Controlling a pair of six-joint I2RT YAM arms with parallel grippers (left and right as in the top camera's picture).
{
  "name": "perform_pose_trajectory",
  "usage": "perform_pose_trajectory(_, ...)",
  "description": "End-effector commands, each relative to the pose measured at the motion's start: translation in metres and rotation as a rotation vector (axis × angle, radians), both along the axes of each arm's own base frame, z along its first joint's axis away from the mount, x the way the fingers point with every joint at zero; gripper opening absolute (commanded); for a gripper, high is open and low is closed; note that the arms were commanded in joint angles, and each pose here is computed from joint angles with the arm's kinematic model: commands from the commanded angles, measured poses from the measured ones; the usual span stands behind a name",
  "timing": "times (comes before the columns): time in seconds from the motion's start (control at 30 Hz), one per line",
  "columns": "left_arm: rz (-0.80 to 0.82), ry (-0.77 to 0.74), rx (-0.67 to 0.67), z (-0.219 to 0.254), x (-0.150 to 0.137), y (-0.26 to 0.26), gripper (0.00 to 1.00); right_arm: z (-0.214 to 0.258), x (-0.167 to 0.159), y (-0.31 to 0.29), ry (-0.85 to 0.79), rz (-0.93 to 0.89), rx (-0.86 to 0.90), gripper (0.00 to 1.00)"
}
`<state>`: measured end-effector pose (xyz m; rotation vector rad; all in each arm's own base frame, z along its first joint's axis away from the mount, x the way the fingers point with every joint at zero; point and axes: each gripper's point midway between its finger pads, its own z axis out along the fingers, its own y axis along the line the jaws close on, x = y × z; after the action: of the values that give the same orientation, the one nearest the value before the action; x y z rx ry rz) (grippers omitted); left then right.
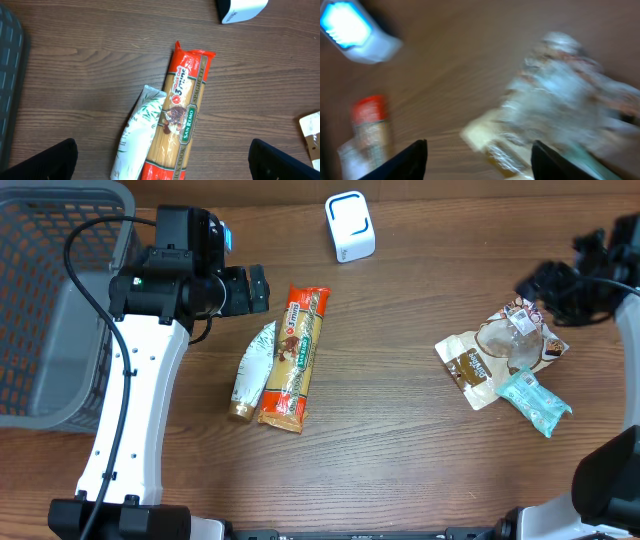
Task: Scan the item barcode
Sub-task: 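Move the right gripper to the spaghetti pack and grasp it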
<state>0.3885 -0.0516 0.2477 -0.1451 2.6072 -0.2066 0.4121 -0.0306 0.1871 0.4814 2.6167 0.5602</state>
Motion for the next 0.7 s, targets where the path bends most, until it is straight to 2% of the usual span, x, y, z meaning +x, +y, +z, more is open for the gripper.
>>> perform_pose_trajectory(0.0,-0.014,-0.032,0.008,0.011,0.0,0.0,1.0,0.039,0.007,0.098,-0.147,0.277,0.296,0.77)
perform_pose_trajectory(0.07,-0.014,-0.032,0.008,0.011,0.0,0.0,1.0,0.038,0.014,0.133,-0.187,0.357,0.301,1.0)
perform_pose_trajectory(0.23,-0.014,-0.033,0.008,0.011,0.0,0.0,1.0,0.008,0.017,0.228,-0.156,0.476,0.353,1.0)
perform_pose_trajectory(0.47,-0.014,-0.032,0.008,0.011,0.0,0.0,1.0,-0.089,0.005,0.312,0.063,0.395,0.263,1.0)
perform_pose_trajectory(0.67,-0.014,-0.032,0.008,0.011,0.0,0.0,1.0,-0.132,-0.009,0.346,0.134,0.343,0.201,0.84)
